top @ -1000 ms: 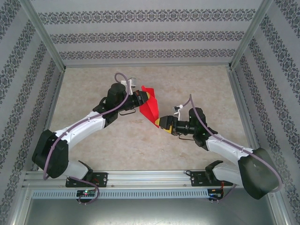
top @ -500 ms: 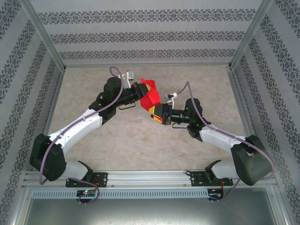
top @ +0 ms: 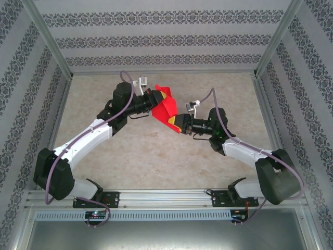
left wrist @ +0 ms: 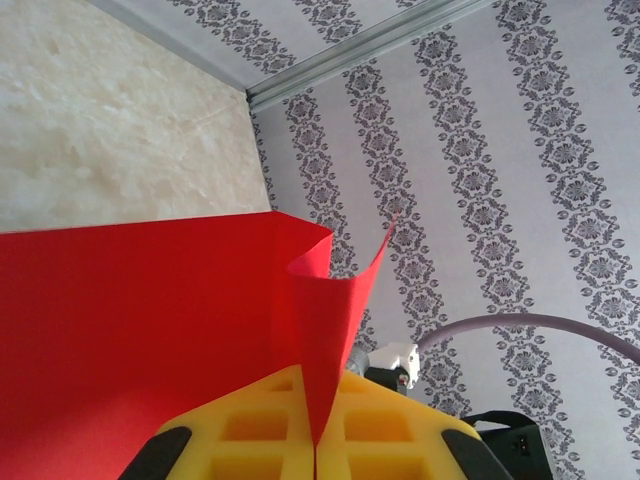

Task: Fold a paper plane with a square sheet of paper (fold left side to right side)
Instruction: Turn over the paper at the center of the table.

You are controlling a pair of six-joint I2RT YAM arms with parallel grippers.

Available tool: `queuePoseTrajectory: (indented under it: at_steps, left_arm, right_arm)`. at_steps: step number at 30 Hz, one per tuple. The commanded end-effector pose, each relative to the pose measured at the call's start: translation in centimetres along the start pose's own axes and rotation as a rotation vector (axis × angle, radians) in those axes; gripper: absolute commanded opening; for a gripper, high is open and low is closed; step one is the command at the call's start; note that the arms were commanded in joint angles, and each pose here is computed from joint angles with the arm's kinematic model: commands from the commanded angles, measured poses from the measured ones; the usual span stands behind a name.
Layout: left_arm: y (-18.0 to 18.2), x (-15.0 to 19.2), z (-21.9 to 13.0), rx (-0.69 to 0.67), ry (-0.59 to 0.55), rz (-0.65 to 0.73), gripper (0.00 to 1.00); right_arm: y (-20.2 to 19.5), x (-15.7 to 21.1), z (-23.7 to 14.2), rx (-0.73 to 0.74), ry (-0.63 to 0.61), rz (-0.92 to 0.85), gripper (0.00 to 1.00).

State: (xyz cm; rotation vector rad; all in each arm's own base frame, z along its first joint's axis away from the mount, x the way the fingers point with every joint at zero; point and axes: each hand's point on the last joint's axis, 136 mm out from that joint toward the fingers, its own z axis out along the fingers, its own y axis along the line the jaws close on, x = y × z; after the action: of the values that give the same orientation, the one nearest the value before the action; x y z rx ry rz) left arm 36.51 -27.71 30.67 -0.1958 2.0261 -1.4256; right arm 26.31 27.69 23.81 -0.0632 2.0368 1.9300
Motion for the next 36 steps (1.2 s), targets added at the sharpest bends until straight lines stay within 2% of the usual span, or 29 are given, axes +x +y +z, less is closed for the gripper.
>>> queuePoseTrajectory:
  at_steps: [1,8,12,16,18,22,24,28,31,36]
  left_arm:
    - [1.5,0.3,0.3,-0.01,0.029,-0.051,0.08]
    - [3.4,0.2,0.1,-0.045,0.04,-0.075,0.11]
    - [4.3,0.0,-0.2,-0.072,0.042,-0.075,0.16]
    - [5.1,-0.1,-0.4,-0.098,0.057,-0.069,0.35]
    - [5.6,-0.7,-1.2,-0.136,0.043,-0.035,0.44]
    - [7.2,-2.5,-5.3,-0.311,-0.04,0.058,0.54]
    - [7.2,-3.3,-7.8,-0.417,-0.085,0.146,0.57]
    - [6.4,-4.5,-12.2,-0.55,-0.176,0.276,0.6]
    - [6.5,-5.2,-15.1,-0.63,-0.274,0.309,0.64]
    - [7.6,-5.5,-18.6,-0.738,-0.392,0.301,0.67]
  right_arm:
    - [0.6,-0.8,-0.1,-0.018,-0.022,-0.06,0.31]
    - [-0.9,-0.5,-0.6,0.078,-0.013,-0.08,0.16]
    - [-2.4,-0.2,-1.1,0.166,-0.002,-0.091,0.12]
    - [-3.2,-0.1,-1.5,0.243,0.012,-0.111,0.07]
    - [-4.1,0.0,-2.0,0.337,0.034,-0.137,0.07]
    - [-6.7,0.4,-5.2,0.696,0.091,-0.237,0.07]
    - [-7.5,0.1,-7.3,0.896,0.111,-0.319,0.07]
    - [-7.7,-1.2,-11.0,1.302,0.14,-0.524,0.06]
    - [-6.7,-2.5,-12.4,1.592,0.192,-0.713,0.06]
    - [-6.1,-4.9,-12.6,2.048,0.37,-1.017,0.06]
